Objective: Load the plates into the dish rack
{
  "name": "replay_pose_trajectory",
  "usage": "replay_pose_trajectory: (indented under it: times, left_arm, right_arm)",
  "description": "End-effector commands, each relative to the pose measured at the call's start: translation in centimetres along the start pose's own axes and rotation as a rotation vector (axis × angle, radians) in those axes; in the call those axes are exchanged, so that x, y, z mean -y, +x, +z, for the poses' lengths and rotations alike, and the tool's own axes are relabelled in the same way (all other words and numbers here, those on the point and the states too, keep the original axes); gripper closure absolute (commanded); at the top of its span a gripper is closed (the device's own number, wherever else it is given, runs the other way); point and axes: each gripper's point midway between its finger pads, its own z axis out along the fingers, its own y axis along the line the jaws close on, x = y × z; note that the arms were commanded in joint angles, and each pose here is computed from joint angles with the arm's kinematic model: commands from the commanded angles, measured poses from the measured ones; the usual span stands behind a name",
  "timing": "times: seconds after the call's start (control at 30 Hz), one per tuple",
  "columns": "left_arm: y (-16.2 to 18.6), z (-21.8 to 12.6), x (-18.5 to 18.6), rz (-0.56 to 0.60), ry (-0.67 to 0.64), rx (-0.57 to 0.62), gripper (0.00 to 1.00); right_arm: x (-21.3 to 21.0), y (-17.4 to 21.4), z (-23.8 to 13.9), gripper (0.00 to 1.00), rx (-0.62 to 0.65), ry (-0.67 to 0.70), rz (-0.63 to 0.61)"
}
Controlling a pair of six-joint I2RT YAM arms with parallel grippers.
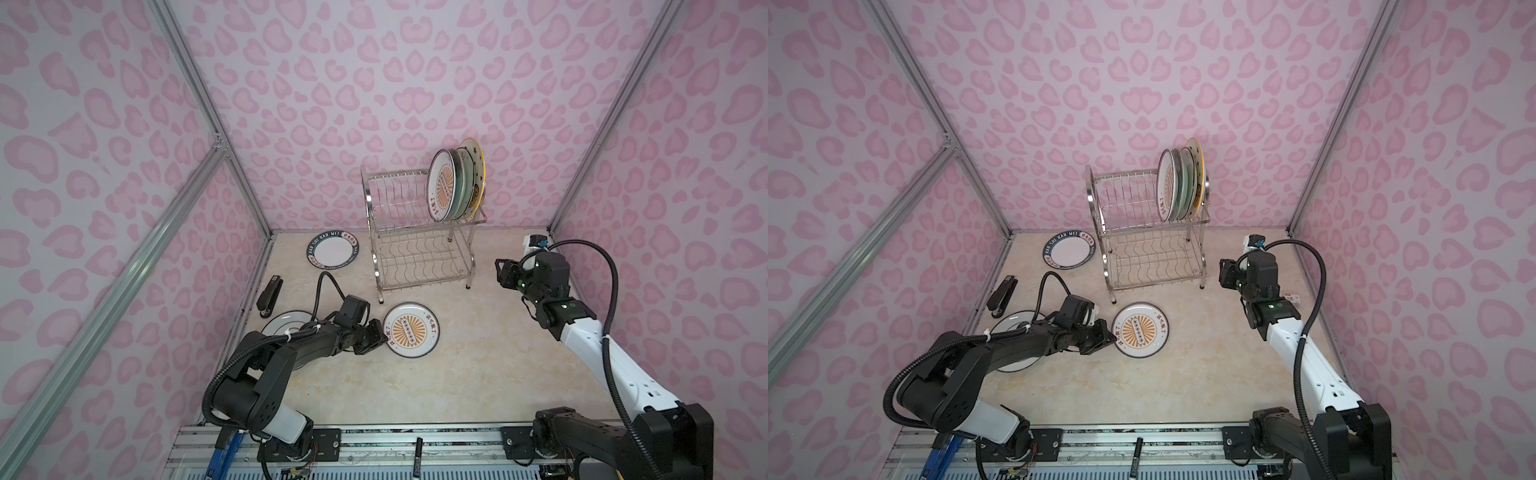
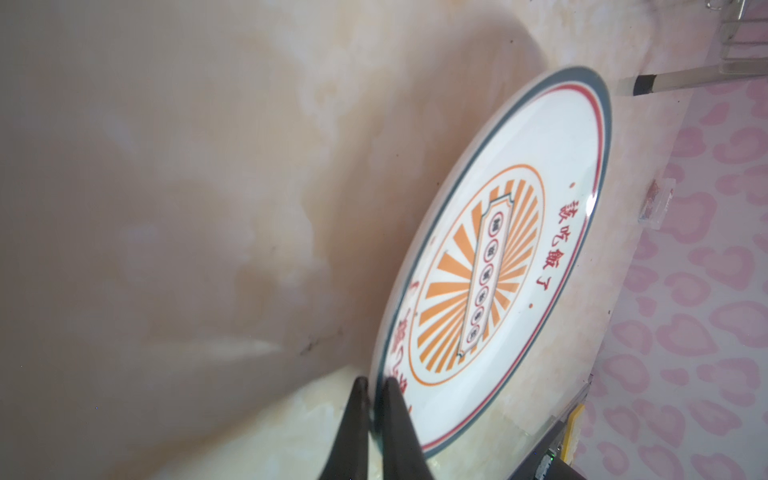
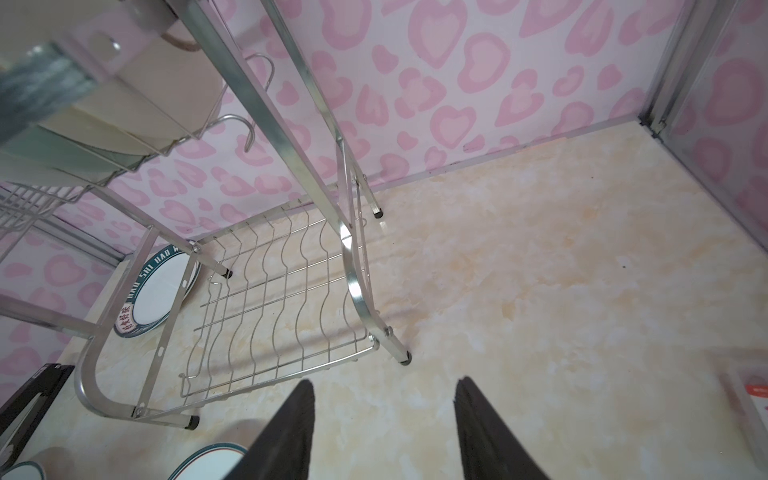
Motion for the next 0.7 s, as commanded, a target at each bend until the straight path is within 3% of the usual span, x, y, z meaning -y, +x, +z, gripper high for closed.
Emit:
replay_pose_trajectory:
  times: [0.0, 0.3, 0.53, 0.67]
  left_arm:
    - [0.1, 0.7, -0.6, 0.019, -0.038, -0.016, 0.96]
    - [-0.5, 1.2, -0.6, 0.006, -0.045, 0.005, 0.96]
    - [-0.7, 1.0, -0.3, 0.013, -0.039, 0.016, 0.76]
    - [-0.8, 1.1, 0.0, 0.022, -0.034, 0.020, 0.71]
  right_arm:
    - [-0.6, 1.3, 0.1, 0.45, -0.039, -0.048, 0.013]
    - [-1.8, 4.0, 0.4, 0.45, -0.119, -0.156, 0.009]
    - [-2.3, 6.4, 0.5, 0.44, -0.198, -0.212, 0.028]
    - [-2.7, 8.4, 0.4, 0.42, -0.252, -0.260, 0.070]
